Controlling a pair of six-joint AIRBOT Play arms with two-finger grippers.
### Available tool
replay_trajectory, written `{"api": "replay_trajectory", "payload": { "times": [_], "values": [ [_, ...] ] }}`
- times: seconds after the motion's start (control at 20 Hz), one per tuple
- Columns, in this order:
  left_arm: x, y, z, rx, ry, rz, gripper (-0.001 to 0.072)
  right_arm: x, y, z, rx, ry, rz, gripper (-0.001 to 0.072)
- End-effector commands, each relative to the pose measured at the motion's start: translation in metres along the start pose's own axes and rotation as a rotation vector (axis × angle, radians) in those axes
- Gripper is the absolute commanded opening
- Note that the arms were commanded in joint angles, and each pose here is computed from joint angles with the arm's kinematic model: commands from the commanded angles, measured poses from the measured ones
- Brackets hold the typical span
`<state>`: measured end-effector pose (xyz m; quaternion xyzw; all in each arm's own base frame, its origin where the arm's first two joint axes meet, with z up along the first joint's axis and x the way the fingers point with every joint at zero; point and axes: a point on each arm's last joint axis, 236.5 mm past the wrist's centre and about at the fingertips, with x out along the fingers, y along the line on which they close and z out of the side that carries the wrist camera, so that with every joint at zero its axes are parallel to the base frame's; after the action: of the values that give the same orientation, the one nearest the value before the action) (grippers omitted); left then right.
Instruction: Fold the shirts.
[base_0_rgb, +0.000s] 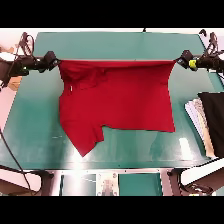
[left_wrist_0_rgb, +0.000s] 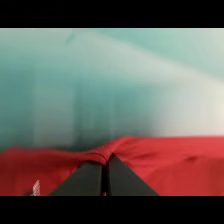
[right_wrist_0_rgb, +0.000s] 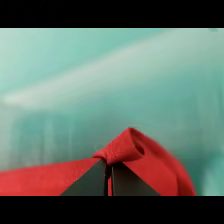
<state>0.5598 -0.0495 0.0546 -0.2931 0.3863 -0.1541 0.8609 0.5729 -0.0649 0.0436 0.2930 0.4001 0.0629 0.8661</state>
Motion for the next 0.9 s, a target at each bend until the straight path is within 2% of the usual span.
{"api": "replay_trajectory", "payload": {
  "times": [0.0,0.15,0.45,0.7,0.75,0.8,0.85],
  "values": [
    [-0.007,0.033,-0.050,0.088,0.218,0.135,0.0024,-0.009,-0.038,-0.055,-0.002,0.229,-0.160,0.0013],
    [-0.011,0.043,-0.071,0.101,0.302,0.160,0.0024,-0.016,-0.051,-0.096,0.025,0.328,-0.204,0.0012],
    [-0.008,0.062,-0.133,0.012,0.450,0.166,0.0024,-0.020,-0.065,-0.169,0.102,0.463,-0.221,0.0013],
    [-0.006,0.064,-0.143,-0.021,0.468,0.163,0.0024,-0.017,-0.073,-0.191,0.130,0.502,-0.230,0.0016],
    [-0.007,0.060,-0.144,-0.046,0.471,0.154,0.0067,-0.017,-0.073,-0.189,0.128,0.499,-0.229,0.0069],
    [-0.009,0.056,-0.146,-0.058,0.488,0.142,0.0414,-0.019,-0.071,-0.188,0.126,0.500,-0.227,0.0265],
    [-0.014,0.052,-0.148,-0.083,0.513,0.141,0.0581,-0.023,-0.069,-0.186,0.124,0.511,-0.222,0.0372]
  ]
}}
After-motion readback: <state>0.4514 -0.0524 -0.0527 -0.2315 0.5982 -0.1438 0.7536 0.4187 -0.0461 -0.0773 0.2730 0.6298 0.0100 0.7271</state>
